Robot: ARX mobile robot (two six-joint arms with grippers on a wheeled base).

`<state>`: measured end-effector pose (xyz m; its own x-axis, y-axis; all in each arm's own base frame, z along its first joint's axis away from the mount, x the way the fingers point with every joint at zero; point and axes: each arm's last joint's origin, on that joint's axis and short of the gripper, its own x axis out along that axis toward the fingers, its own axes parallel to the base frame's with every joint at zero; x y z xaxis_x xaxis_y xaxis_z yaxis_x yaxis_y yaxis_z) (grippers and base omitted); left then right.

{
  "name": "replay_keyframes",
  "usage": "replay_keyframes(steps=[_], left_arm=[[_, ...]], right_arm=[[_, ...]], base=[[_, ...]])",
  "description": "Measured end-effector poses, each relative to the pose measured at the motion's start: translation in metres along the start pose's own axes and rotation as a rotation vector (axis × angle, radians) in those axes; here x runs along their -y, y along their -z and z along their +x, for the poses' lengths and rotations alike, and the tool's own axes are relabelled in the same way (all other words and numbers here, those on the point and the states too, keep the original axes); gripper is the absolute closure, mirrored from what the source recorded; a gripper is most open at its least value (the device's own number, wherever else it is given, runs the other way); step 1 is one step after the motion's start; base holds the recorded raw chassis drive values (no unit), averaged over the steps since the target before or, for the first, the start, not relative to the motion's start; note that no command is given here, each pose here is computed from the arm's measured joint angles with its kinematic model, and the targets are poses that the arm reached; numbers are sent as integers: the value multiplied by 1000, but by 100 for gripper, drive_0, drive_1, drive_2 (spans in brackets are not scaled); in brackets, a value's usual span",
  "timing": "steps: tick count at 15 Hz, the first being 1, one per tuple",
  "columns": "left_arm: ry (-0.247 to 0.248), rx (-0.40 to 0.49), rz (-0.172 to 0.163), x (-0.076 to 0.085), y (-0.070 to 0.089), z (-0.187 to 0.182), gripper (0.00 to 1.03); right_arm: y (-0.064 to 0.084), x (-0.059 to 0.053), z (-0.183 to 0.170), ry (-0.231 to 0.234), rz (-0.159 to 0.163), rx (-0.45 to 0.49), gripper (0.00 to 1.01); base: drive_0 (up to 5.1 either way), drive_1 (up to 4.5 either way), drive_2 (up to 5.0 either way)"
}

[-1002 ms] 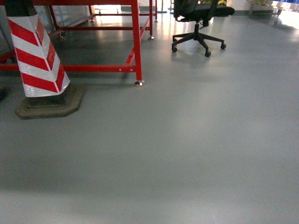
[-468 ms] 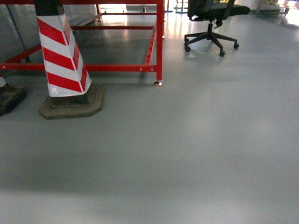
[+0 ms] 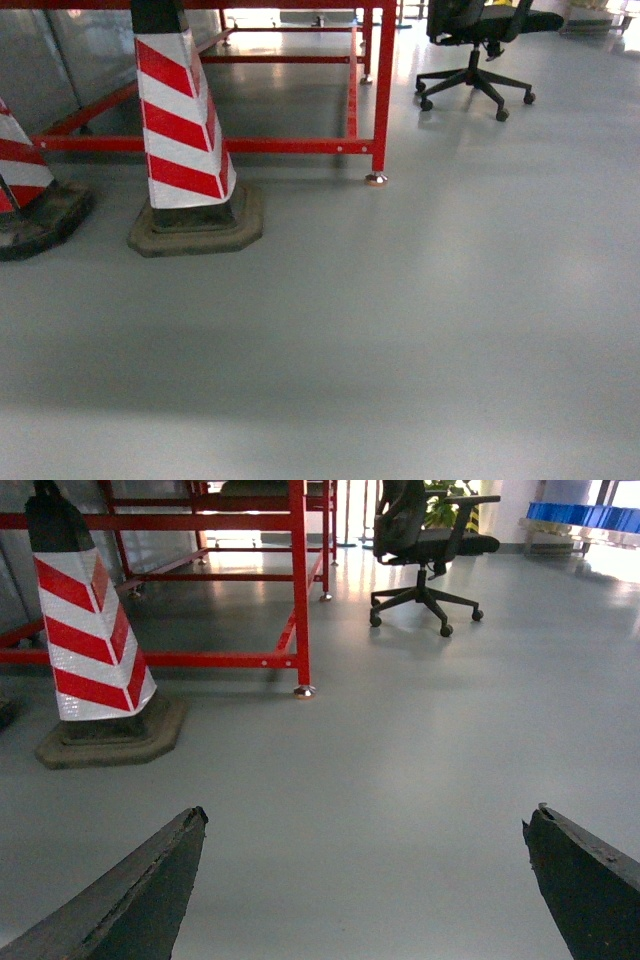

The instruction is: Pick capacitor and pack into box

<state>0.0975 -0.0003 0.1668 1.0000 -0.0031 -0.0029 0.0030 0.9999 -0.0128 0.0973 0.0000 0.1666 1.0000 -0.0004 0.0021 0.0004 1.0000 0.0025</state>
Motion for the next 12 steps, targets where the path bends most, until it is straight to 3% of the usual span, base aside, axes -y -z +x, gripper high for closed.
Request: replay_keyframes(steps=[12], left_arm=[[-1,1,0,0,0,0,59]], right_arm=[[0,0,0,0,0,-2,3]], base=[[-504,241,241]])
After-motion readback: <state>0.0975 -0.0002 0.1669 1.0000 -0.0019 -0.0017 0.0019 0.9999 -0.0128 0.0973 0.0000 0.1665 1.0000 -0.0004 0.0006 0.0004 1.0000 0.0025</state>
